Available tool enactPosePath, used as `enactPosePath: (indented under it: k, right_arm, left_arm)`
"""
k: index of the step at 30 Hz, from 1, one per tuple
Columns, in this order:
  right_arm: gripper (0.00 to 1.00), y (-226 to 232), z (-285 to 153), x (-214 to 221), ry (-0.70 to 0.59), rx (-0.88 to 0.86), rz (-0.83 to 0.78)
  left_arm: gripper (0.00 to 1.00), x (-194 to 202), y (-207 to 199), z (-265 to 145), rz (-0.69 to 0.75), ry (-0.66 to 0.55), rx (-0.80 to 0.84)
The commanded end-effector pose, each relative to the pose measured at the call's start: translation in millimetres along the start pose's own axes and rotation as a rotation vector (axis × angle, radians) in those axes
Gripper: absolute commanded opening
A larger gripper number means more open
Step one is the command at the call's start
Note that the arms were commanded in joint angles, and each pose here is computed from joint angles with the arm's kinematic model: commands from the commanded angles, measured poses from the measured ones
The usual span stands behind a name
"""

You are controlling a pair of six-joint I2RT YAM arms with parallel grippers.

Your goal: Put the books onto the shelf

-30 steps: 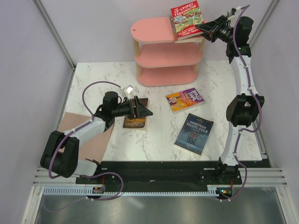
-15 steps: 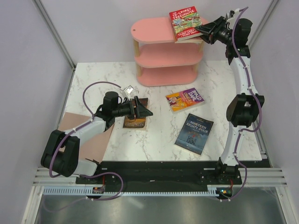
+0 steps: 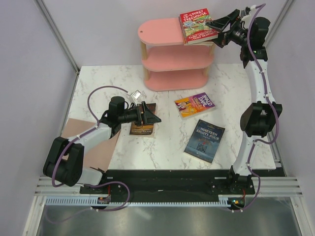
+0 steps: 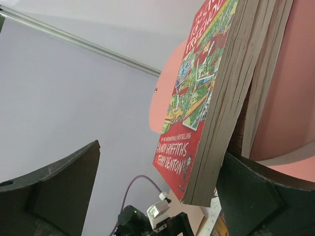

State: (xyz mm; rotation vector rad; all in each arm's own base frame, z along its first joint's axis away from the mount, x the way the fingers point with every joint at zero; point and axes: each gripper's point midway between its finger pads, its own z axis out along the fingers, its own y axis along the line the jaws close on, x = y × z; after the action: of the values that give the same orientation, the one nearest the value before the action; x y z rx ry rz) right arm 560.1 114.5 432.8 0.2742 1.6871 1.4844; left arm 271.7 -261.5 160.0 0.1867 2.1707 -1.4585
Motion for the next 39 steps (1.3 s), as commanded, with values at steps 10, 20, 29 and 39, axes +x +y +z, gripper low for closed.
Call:
enactPosePath:
  k: [10, 20, 29, 39]
  right_arm:
    - [0.98, -1.6, -33.1, -1.9, -0.034, 0.184, -0.127]
    - [0.98, -20.6, -52.6, -3.3, -0.060, 0.350, -0.225]
    - [0.98, -6.5, -69.6, -18.7, -0.150, 0.411, -0.328]
    - [0.67, 4.5, -64.0, -16.5, -0.165, 0.348, -0.300]
  left_arm:
    - [0.94, 0.3, -9.8, -5.0, 0.060, -0.003, 0.033]
    - [0.94, 4.9, -5.7, -4.7, 0.052, 0.003, 0.025]
    - [0.94, 8.1, -2.3, -4.5, 0.044, 0.007, 0.020]
    - [0.94, 11.3, 1.4, -2.9, 0.035, 0.011, 0.019]
